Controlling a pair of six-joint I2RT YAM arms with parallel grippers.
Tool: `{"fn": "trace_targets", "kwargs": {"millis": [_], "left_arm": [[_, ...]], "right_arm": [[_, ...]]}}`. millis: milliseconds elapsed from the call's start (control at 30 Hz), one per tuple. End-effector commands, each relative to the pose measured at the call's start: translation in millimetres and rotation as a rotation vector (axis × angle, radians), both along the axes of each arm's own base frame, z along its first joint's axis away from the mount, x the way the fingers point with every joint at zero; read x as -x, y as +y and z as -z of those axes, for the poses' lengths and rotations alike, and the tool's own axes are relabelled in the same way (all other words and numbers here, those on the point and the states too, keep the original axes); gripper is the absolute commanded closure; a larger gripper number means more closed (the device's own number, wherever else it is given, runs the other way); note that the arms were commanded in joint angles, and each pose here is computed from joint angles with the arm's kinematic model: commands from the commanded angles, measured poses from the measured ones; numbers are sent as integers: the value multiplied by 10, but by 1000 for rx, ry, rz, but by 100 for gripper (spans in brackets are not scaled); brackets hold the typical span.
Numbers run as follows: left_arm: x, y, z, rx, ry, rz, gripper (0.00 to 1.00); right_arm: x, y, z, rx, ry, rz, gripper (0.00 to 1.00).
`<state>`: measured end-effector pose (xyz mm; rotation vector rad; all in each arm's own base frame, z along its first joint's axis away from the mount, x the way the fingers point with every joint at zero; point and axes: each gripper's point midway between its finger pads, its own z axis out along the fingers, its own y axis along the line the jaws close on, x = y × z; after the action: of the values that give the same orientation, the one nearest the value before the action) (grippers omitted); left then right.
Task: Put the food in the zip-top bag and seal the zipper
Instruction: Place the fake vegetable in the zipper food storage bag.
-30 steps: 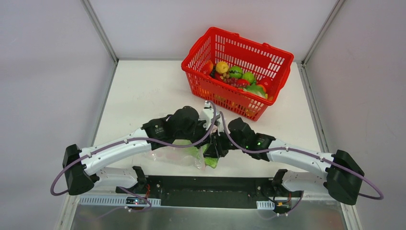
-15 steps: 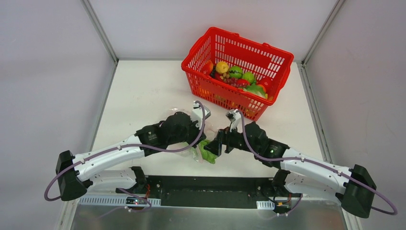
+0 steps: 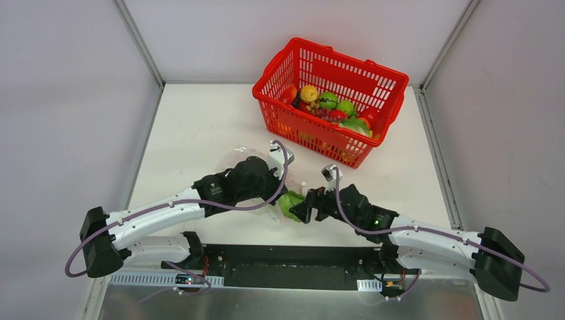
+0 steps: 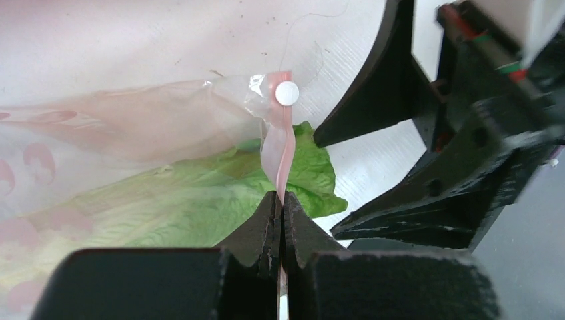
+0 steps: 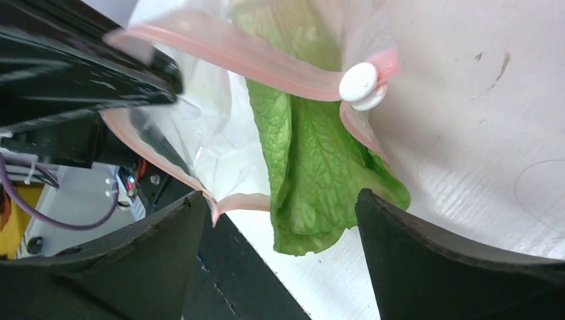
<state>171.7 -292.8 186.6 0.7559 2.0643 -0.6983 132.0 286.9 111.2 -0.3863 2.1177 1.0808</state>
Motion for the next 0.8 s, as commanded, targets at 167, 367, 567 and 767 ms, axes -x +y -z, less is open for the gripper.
{"fn": "trace_targets", "kwargs": {"millis": [167, 367, 567, 767], "left_arm": [[-71, -4, 103, 0, -1, -55, 100], [-75, -74, 89, 8, 8, -40, 100], [-86, -50, 106, -2, 9, -53, 100], [-85, -59, 137, -10, 20, -54, 100]], "right_arm": [[-216, -196, -218, -95, -1, 206, 11], [-157, 5, 0, -93, 133, 184, 5], [-101, 298, 41, -158, 204, 119, 2], [-133, 386, 73, -182, 231, 129, 13]]}}
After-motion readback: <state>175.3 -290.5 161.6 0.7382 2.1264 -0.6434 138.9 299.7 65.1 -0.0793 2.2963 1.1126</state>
